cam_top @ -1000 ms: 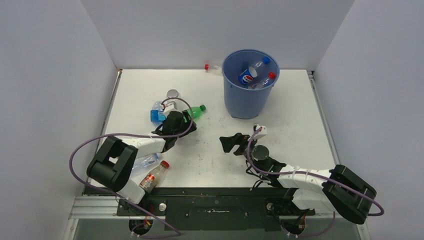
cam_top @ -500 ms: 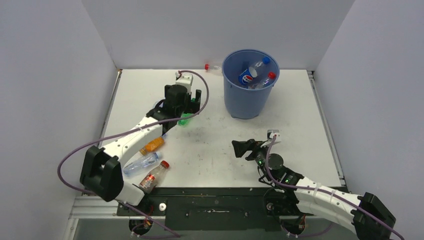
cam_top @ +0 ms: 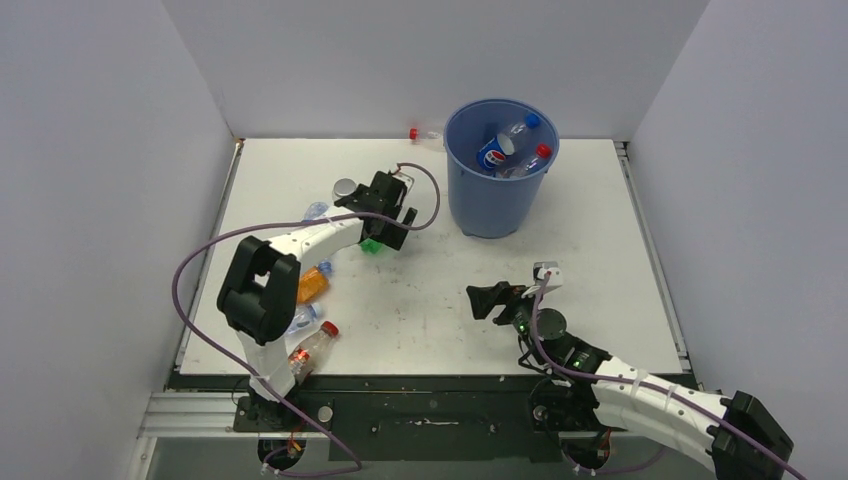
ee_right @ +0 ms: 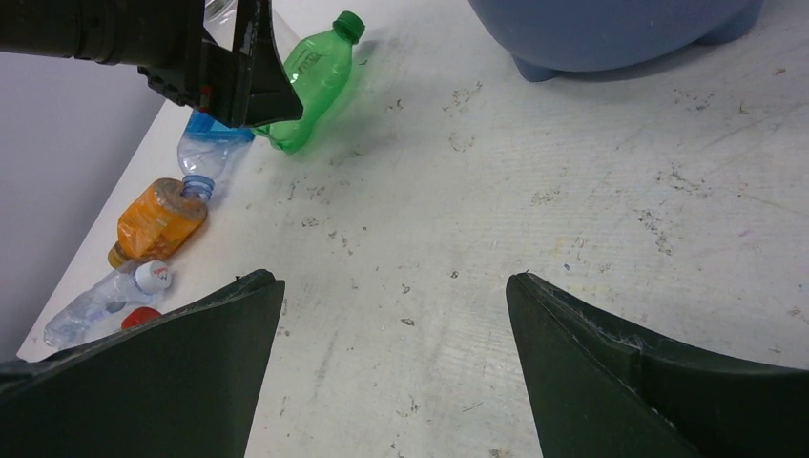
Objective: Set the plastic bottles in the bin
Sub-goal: Pick up the plastic bottle at the center of the board, then place the plastic bottle in the trash bin.
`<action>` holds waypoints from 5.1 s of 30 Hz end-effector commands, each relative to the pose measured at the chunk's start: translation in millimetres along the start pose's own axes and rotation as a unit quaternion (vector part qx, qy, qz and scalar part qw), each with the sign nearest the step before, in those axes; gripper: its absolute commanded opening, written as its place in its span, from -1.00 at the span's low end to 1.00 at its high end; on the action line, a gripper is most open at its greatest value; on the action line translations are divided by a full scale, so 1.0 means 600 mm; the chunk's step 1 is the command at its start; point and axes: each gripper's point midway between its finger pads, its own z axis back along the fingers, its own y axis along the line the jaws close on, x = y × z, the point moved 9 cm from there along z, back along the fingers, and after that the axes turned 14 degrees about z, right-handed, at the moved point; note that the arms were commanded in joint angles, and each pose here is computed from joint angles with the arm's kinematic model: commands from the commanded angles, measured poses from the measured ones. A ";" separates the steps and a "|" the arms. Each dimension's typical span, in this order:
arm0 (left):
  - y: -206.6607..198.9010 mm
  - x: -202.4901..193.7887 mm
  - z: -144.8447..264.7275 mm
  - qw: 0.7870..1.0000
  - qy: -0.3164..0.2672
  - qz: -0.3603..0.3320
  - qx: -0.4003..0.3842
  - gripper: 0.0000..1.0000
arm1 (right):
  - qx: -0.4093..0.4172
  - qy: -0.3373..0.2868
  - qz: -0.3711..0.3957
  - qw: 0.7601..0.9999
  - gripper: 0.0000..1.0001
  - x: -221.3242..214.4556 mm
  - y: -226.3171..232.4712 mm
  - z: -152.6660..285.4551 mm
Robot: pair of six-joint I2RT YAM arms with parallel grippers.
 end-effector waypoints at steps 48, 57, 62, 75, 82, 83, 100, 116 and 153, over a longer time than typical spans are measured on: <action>0.036 0.013 0.403 0.818 -0.409 0.089 -0.393 -1.00 | 0.180 -0.110 0.051 0.976 0.79 0.261 0.101 0.071; 0.010 -0.096 0.432 0.639 -0.500 0.004 -0.584 -1.00 | 0.311 -0.200 0.009 0.929 0.79 0.386 0.182 0.085; 0.001 -0.110 0.436 0.636 -0.485 -0.020 -0.600 -1.00 | 0.342 -0.189 -0.012 0.920 0.79 0.403 0.223 0.045; -0.009 -0.127 0.439 0.656 -0.487 -0.053 -0.574 -1.00 | 0.352 -0.177 -0.053 0.917 0.92 0.401 0.267 -0.022; -0.007 -0.125 0.438 0.661 -0.490 -0.048 -0.566 -1.00 | 0.364 -0.174 -0.036 0.914 0.91 0.401 0.277 -0.025; -0.007 -0.124 0.438 0.662 -0.490 -0.047 -0.565 -1.00 | 0.365 -0.173 -0.029 0.914 0.92 0.401 0.279 -0.026; -0.006 -0.124 0.431 0.677 -0.493 -0.040 -0.545 -1.00 | 0.383 -0.160 0.026 0.909 0.86 0.409 0.303 -0.026; -0.009 -0.123 0.429 0.681 -0.487 -0.039 -0.546 -1.00 | 0.362 -0.060 0.086 0.926 0.45 0.407 0.323 -0.043; 0.020 -0.111 0.426 0.717 -0.514 0.046 -0.468 0.93 | -0.261 -0.306 0.197 0.894 -0.89 0.611 0.033 -0.128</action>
